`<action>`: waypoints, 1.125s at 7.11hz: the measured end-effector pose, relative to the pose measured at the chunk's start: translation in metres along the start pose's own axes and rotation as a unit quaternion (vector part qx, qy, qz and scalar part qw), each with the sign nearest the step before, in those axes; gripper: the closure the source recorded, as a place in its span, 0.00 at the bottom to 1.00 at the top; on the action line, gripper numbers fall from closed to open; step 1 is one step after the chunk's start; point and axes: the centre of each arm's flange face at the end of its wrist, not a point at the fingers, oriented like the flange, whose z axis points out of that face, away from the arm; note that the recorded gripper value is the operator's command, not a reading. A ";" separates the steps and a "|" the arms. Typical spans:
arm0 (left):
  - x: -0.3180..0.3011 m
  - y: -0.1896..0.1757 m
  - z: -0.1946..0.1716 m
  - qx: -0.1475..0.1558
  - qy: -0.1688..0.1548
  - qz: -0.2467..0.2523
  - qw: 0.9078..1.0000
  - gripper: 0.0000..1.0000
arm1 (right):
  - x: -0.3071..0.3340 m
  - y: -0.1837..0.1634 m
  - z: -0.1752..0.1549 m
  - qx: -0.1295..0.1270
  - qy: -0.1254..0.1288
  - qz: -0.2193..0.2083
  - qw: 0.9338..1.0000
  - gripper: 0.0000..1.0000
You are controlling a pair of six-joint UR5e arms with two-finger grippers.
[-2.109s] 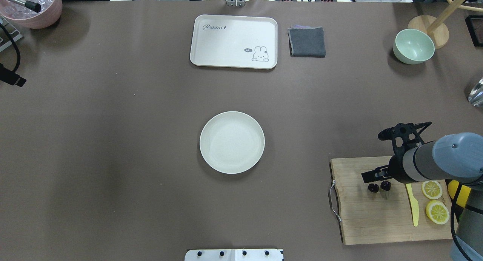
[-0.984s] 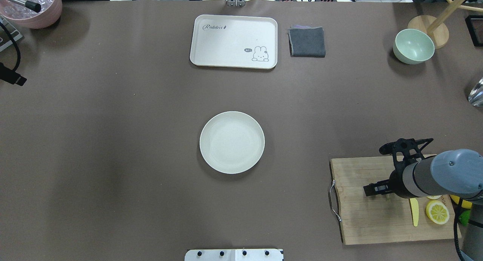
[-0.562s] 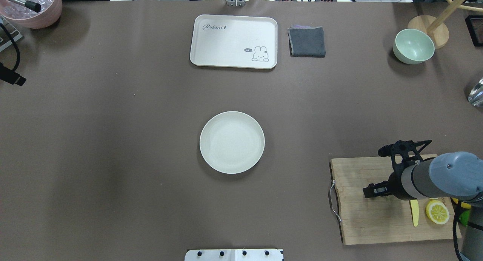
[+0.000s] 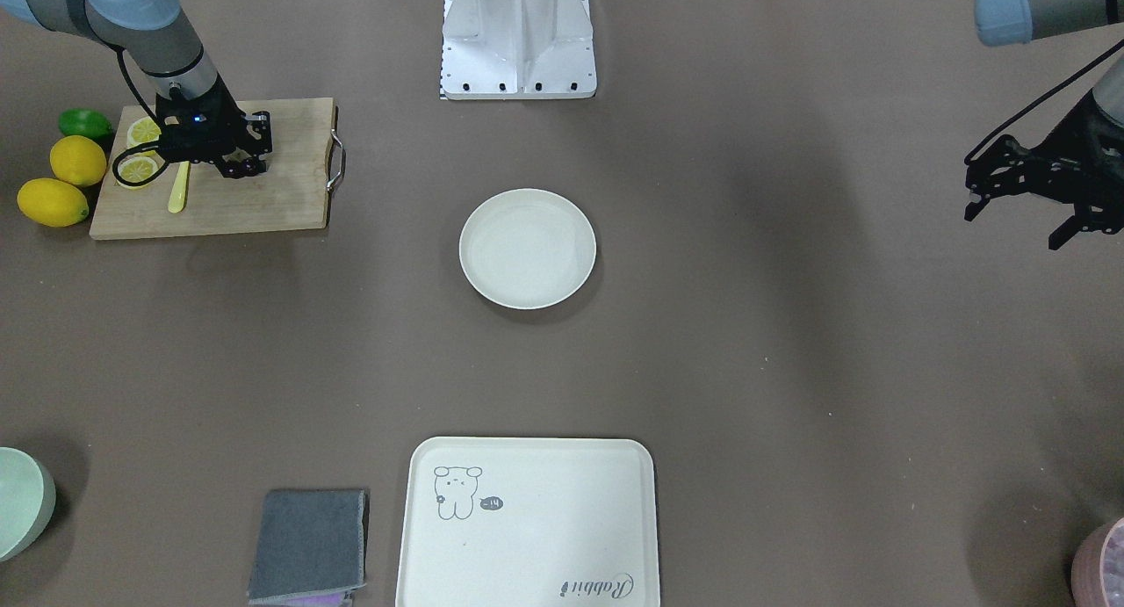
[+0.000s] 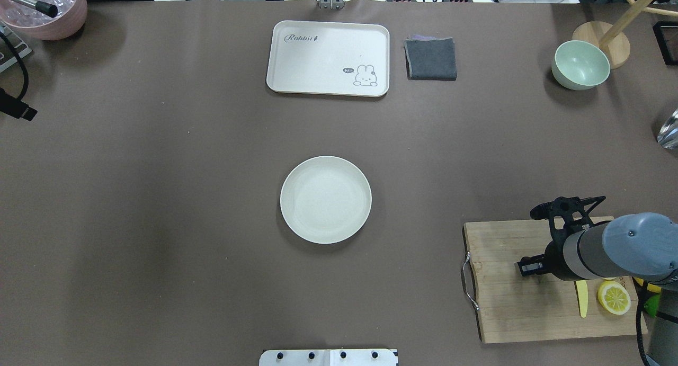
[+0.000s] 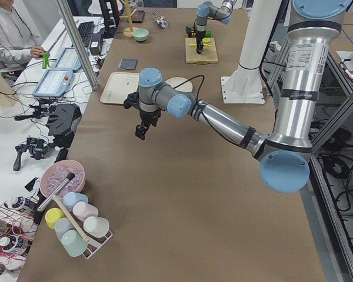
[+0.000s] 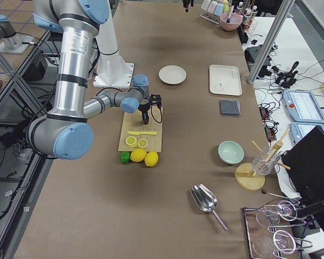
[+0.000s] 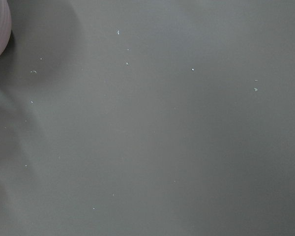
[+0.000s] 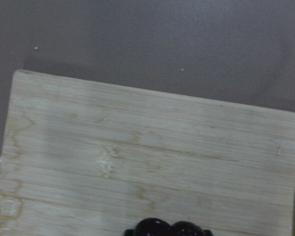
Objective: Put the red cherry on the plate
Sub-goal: 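Close the right gripper on the cherry stems and lift them, then carry the cherries with the right gripper over the white plate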
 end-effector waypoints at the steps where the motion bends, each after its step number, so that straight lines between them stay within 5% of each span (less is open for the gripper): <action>1: -0.001 0.000 0.001 -0.001 0.000 0.000 1.000 0.02 | -0.002 -0.002 -0.005 0.003 -0.006 0.000 1.000 0.84; 5: -0.002 0.002 0.003 -0.003 0.000 -0.002 1.000 0.02 | -0.051 -0.030 -0.022 0.011 -0.021 0.012 1.000 0.84; 8: -0.003 0.003 0.002 -0.002 -0.001 -0.003 1.000 0.02 | -0.168 -0.087 -0.033 0.002 -0.010 0.086 0.996 0.85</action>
